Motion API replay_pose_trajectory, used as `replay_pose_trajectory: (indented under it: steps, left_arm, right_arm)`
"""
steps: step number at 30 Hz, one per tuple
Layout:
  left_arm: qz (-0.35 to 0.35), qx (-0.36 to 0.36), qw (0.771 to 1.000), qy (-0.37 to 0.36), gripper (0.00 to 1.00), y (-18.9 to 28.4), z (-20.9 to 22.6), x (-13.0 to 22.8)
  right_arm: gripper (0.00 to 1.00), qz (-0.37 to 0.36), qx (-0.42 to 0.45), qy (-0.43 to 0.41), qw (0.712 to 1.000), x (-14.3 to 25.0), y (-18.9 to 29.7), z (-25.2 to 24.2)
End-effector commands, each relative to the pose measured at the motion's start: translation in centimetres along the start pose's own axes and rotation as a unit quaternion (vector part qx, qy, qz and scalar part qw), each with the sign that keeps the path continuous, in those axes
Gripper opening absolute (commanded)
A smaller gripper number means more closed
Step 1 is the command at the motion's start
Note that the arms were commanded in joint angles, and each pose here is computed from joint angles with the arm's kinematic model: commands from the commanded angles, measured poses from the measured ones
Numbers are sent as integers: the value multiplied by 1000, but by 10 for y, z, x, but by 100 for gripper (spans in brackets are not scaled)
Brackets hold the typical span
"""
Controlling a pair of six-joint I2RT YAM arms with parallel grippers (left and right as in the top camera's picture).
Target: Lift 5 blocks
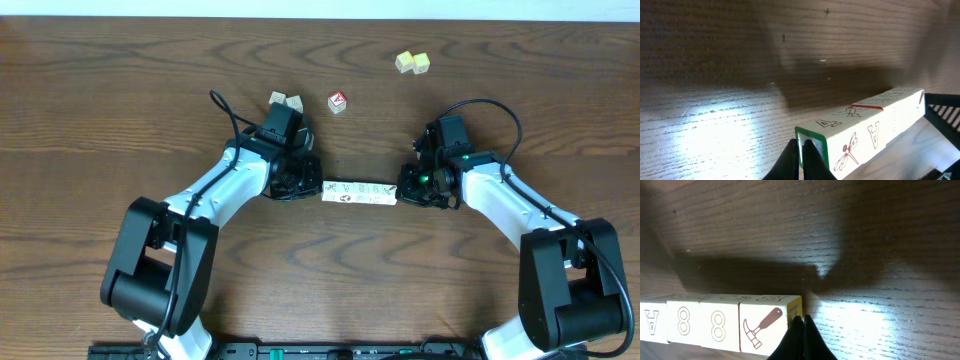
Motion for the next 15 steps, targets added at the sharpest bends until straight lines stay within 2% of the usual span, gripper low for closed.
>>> replay_pose_trajectory:
  steps: [1,15]
  left_arm:
    - [10,64,998,-18,7,3,-20,3]
    - [10,64,998,-18,7,3,-20,3]
  right_arm:
    - [1,46,-82,26,995,11,8,22]
    - [1,45,-94,30,994,8,12,28]
Point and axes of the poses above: each gripper's point midway between its finger pads, its own y axis back along the fingers, its own z axis along the line the jaws close on, x = y × z, the point moved 9 cm from there along y, back along the fingers, and after that the axes turned 14 degrees about -y, right-handed, at the moved point
